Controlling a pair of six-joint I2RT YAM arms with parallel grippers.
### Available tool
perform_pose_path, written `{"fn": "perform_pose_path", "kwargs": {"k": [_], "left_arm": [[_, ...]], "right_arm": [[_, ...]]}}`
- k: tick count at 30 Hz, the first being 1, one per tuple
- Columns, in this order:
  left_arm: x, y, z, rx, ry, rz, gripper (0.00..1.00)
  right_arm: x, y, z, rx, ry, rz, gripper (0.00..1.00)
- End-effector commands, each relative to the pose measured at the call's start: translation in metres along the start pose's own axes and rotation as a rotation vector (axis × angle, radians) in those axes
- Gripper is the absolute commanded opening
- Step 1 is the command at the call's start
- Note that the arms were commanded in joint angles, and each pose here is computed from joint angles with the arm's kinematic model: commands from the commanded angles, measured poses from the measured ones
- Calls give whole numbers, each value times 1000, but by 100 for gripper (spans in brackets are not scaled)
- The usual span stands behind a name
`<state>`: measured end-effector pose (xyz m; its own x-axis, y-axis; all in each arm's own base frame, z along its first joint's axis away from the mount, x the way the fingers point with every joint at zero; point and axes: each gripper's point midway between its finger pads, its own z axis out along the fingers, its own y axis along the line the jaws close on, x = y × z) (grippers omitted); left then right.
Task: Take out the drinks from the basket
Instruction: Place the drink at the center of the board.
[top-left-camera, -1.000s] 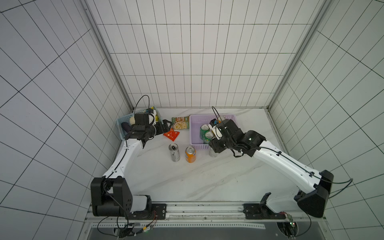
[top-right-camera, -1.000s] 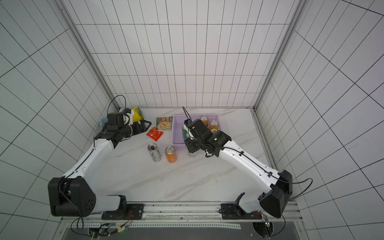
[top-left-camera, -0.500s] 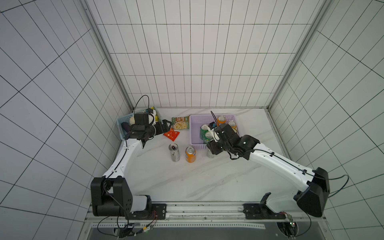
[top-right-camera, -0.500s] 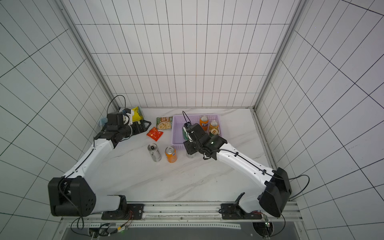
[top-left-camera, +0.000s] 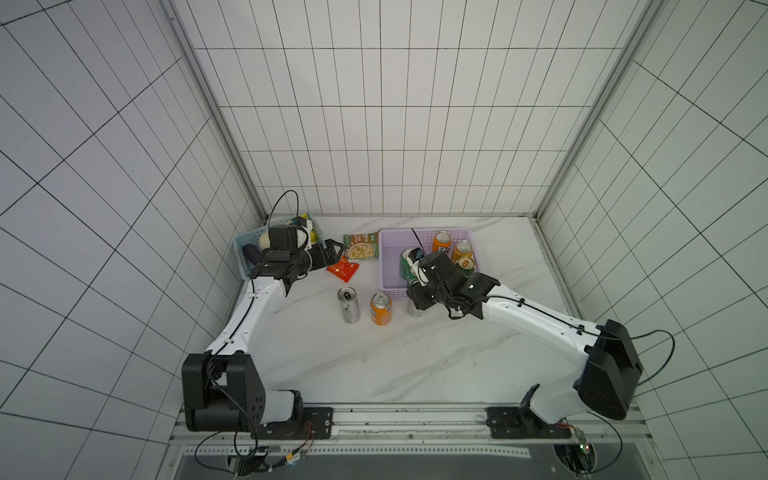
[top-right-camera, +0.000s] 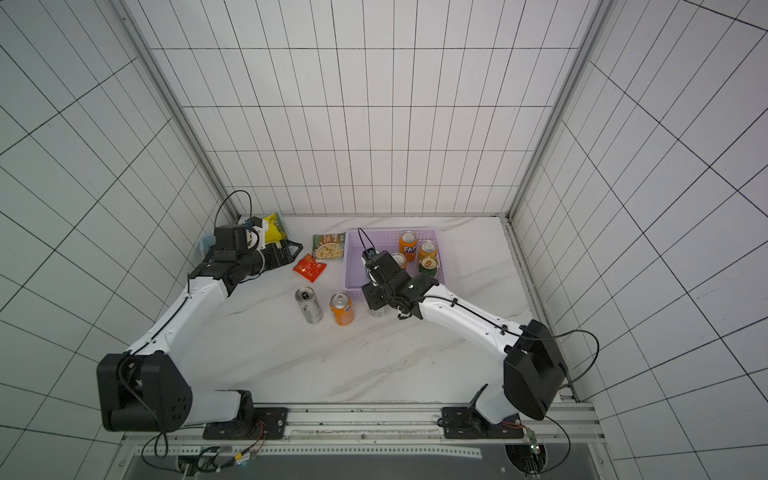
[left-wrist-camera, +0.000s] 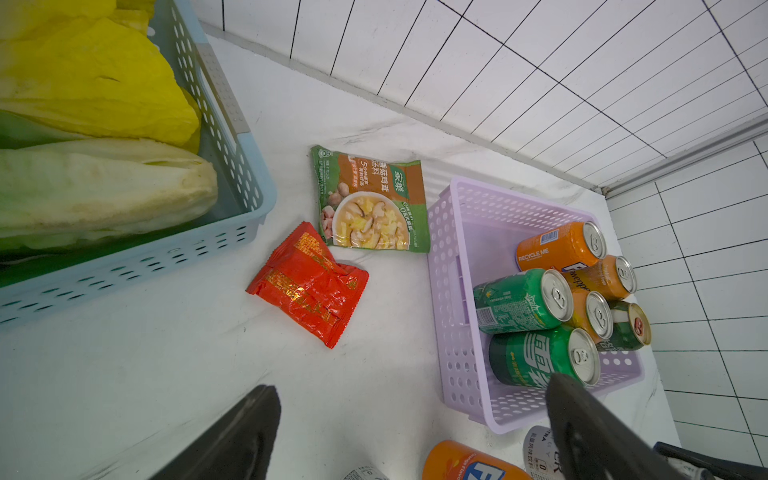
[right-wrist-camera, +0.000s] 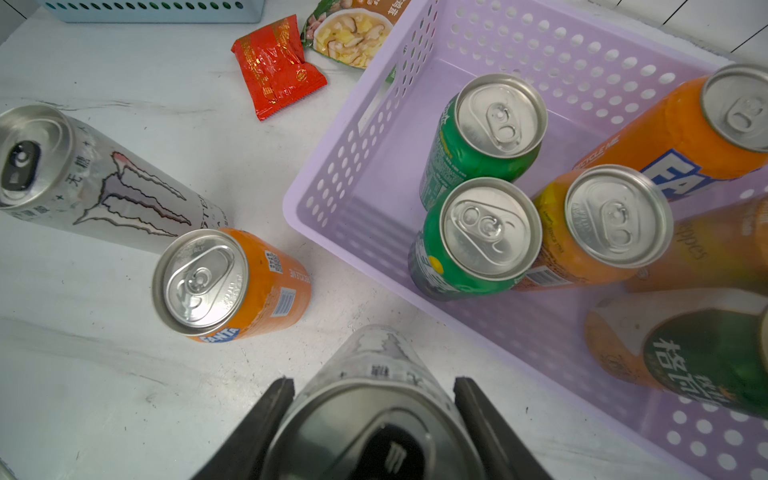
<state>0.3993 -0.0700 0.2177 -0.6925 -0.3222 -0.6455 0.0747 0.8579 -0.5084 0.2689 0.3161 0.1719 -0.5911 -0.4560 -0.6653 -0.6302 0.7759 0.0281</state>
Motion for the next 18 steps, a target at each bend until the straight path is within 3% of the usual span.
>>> {"fn": "perform_pose_path", "kwargs": {"k": [1, 18], "left_arm": [[-9, -3, -1, 14, -17, 8, 98], [-9, -3, 0, 17, -15, 5, 98]], "right_arm": [[-12, 3, 5, -1, -64, 15, 42], [12, 0, 27, 16, -13, 20, 43]]}}
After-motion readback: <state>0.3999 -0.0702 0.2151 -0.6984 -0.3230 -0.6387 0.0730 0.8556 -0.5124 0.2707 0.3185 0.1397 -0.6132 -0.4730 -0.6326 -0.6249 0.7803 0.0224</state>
